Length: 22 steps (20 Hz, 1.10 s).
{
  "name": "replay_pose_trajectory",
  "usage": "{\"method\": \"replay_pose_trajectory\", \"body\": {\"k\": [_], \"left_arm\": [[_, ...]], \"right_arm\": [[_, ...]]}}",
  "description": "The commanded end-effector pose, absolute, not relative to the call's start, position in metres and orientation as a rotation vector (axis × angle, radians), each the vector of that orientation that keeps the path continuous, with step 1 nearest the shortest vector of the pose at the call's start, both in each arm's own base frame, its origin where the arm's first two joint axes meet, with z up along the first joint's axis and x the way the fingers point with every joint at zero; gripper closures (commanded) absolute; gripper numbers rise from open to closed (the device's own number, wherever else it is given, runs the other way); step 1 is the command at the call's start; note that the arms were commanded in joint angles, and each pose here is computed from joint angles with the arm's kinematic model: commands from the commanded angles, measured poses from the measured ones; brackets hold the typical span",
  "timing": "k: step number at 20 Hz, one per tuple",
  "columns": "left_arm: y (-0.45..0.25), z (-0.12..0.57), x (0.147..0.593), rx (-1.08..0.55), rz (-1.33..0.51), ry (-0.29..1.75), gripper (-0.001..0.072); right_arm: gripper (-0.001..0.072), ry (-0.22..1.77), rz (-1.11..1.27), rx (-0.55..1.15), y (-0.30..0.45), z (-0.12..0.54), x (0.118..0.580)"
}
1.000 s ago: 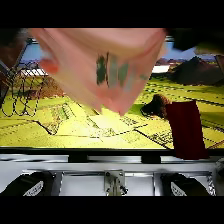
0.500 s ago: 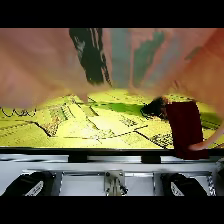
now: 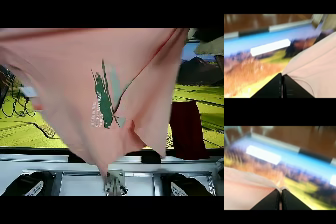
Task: Fold the shirts.
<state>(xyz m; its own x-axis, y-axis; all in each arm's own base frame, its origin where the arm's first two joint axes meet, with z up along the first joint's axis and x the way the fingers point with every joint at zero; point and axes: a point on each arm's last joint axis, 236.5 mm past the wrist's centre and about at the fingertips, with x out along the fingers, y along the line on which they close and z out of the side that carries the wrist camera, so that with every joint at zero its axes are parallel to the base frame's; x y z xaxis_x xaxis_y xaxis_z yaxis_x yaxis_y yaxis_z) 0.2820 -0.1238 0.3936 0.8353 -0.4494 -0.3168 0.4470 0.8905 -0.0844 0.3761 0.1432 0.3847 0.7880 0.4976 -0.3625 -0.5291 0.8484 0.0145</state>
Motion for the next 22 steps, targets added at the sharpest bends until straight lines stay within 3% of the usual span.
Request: {"method": "replay_pose_trajectory", "body": {"k": [1, 7, 9, 13, 14, 15, 16, 17, 20, 22], "left_arm": [[-0.107, 0.265, 0.310, 0.041, -0.379, 0.674, 0.0681], [-0.109, 0.111, 0.354, -0.063, -0.281, 0.935, 0.0680], [-0.110, 0.075, 0.365, -0.081, -0.259, 0.992, 0.0680], [-0.113, 0.015, 0.372, -0.169, -0.188, 1.151, 0.0675], [-0.114, 0.008, 0.372, -0.201, -0.169, 1.174, 0.0583], [-0.114, 0.004, 0.371, -0.213, -0.157, 1.190, 0.0312], [-0.109, 0.004, 0.367, -0.215, -0.147, 1.217, 0.0030], [-0.099, 0.005, 0.361, -0.207, -0.133, 1.254, -0.0013], [-0.053, 0.014, 0.339, -0.147, -0.135, 1.370, -0.0010], [-0.030, 0.011, 0.324, -0.193, -0.124, 1.433, 0.0001]], "right_arm": [[0.0629, 0.768, 0.611, -0.057, 0.157, 0.250, 0.425], [0.0629, 0.835, 0.613, 0.372, 0.207, 0.131, 0.544], [0.0629, 0.922, 0.579, 0.452, 0.212, 0.094, 0.550], [0.0625, 1.103, 0.608, 0.455, 0.227, 0.047, 0.526], [0.0530, 1.108, 0.613, 0.453, 0.227, 0.048, 0.524], [0.0222, 1.103, 0.615, 0.447, 0.225, 0.053, 0.523], [0.0115, 1.098, 0.620, 0.424, 0.217, 0.059, 0.522], [0.0115, 1.098, 0.591, 0.379, 0.199, 0.065, 0.520], [0.0116, 1.204, 0.415, 0.185, 0.106, 0.068, 0.493], [0.0118, 1.364, 0.315, 0.147, 0.048, 0.061, 0.456]]}}
